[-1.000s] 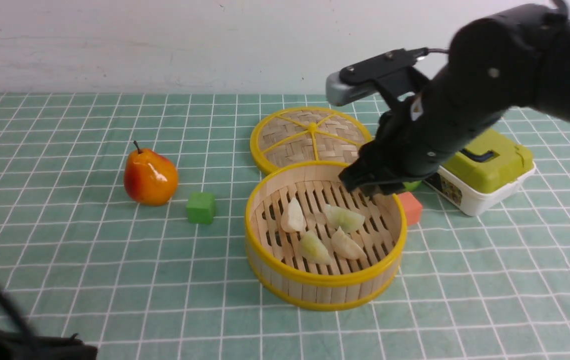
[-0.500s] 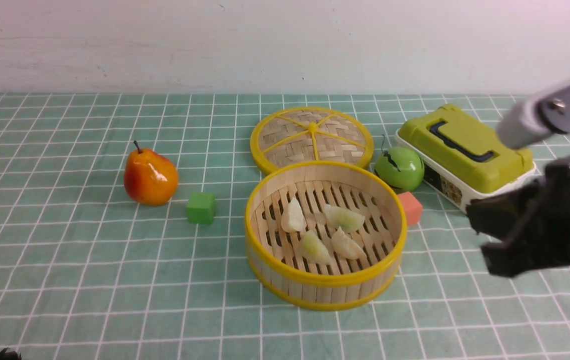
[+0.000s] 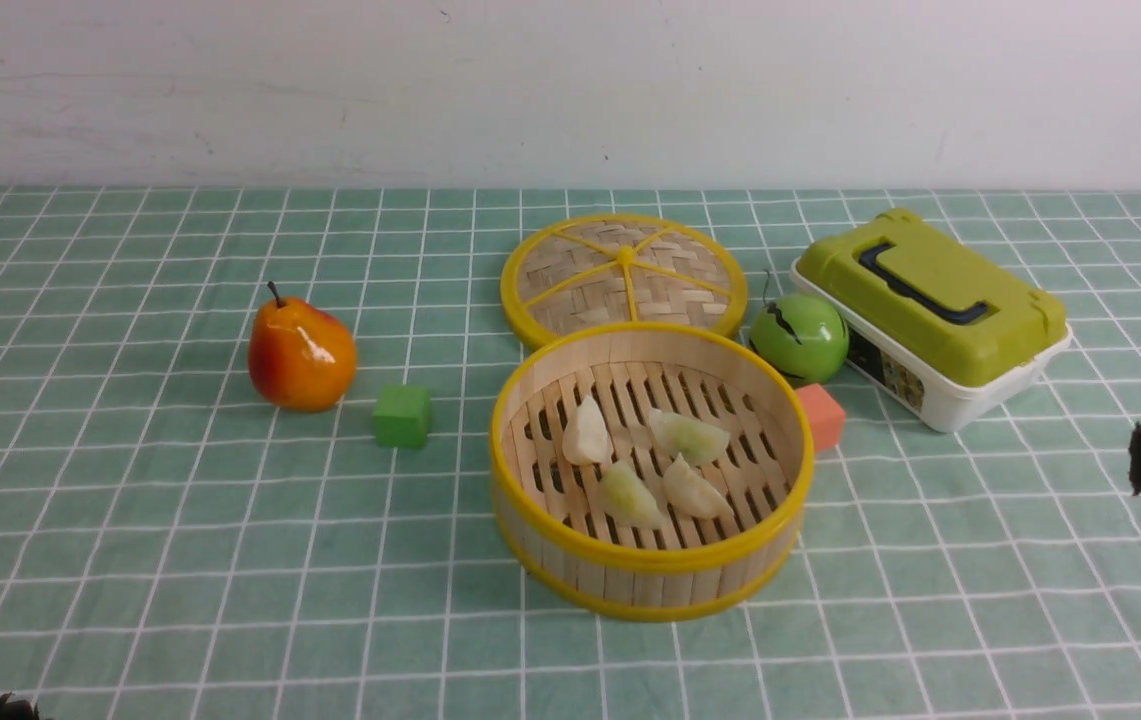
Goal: Put the dumplings into the steamer on the table with the blue tablecloth.
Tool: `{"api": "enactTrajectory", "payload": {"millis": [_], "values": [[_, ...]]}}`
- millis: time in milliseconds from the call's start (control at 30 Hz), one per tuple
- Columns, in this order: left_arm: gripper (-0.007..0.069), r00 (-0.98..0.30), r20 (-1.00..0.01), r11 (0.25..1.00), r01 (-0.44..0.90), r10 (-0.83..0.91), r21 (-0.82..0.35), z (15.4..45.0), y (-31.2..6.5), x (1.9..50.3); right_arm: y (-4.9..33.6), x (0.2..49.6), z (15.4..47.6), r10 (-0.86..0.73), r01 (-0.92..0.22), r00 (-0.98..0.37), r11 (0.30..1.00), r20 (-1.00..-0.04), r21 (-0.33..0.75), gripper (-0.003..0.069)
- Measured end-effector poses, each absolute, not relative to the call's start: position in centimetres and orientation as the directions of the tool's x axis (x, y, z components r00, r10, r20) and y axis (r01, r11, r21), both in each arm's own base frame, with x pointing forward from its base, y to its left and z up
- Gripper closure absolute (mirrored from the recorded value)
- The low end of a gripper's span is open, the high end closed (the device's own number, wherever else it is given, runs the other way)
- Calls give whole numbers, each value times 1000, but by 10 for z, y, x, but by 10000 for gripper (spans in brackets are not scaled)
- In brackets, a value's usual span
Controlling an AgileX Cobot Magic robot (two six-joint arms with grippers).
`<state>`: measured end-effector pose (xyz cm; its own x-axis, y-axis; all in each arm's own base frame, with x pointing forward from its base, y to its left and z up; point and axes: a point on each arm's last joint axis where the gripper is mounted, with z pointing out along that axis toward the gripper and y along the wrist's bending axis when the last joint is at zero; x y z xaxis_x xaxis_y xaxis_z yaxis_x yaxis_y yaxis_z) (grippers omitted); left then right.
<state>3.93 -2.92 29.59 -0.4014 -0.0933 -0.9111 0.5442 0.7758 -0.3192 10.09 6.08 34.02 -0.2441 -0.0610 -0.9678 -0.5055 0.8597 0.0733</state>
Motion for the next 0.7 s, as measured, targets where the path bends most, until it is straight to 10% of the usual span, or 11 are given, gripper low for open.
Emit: {"api": "enactTrajectory", "payload": {"millis": [700], "values": [[483, -401, -911, 776, 544, -93, -319, 296, -29, 39, 54, 101, 327, -201, -486, -246, 872, -948, -59, 662]]}}
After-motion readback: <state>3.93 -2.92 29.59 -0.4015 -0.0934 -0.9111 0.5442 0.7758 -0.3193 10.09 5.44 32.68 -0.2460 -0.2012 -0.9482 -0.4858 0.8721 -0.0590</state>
